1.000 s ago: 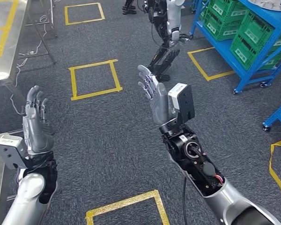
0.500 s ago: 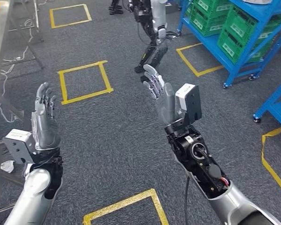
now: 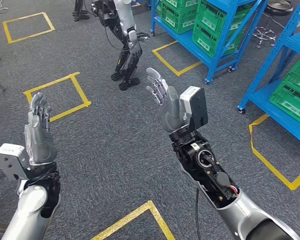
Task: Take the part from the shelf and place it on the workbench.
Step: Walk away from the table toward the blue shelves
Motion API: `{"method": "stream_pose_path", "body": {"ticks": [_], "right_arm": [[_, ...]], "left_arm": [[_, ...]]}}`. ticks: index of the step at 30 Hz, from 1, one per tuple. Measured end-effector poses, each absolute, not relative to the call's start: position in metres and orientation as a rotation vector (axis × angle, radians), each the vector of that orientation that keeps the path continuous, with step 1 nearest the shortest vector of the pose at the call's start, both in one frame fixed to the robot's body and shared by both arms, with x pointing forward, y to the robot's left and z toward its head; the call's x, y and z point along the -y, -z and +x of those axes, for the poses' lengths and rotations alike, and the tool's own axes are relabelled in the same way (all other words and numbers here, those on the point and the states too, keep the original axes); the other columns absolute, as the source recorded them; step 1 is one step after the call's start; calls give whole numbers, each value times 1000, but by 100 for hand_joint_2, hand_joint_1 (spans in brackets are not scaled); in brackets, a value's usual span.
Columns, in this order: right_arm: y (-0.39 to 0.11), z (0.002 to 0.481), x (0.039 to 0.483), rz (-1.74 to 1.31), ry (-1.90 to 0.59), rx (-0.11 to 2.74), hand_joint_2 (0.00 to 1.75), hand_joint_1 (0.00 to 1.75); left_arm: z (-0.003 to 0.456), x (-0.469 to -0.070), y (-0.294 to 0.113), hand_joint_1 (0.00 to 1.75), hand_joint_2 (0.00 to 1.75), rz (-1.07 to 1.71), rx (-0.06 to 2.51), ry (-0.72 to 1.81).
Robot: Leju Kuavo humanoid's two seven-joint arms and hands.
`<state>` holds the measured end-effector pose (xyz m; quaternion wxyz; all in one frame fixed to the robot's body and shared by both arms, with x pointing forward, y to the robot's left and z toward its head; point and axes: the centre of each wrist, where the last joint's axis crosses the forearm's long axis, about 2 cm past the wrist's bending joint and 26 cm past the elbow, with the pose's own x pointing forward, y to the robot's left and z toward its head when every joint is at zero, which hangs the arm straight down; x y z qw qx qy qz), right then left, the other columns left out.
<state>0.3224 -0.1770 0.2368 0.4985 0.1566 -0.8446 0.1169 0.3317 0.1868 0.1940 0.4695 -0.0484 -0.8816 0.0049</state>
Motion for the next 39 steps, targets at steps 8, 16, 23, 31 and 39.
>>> {"method": "stream_pose_path", "body": {"ticks": [8, 16, 23, 31, 39], "right_arm": [[-233, 321, 177, 398, -285, 2029, 0, 0], [-231, 321, 177, 403, -289, 2026, 0, 0], [-231, 321, 176, 405, -288, 2030, 0, 0], [-230, 320, 176, 403, -280, 2033, 0, 0], [-227, 319, 175, 401, -276, 2032, 0, 0]], "left_arm": [[331, -186, -193, 0, 0, -119, 2151, -15], [331, -186, -193, 0, 0, -121, 2151, -13], [329, -187, -190, 0, 0, -115, 2148, -7], [329, -187, -191, 0, 0, -115, 2150, -7], [330, -185, -192, 0, 0, -122, 2154, -8]]}}
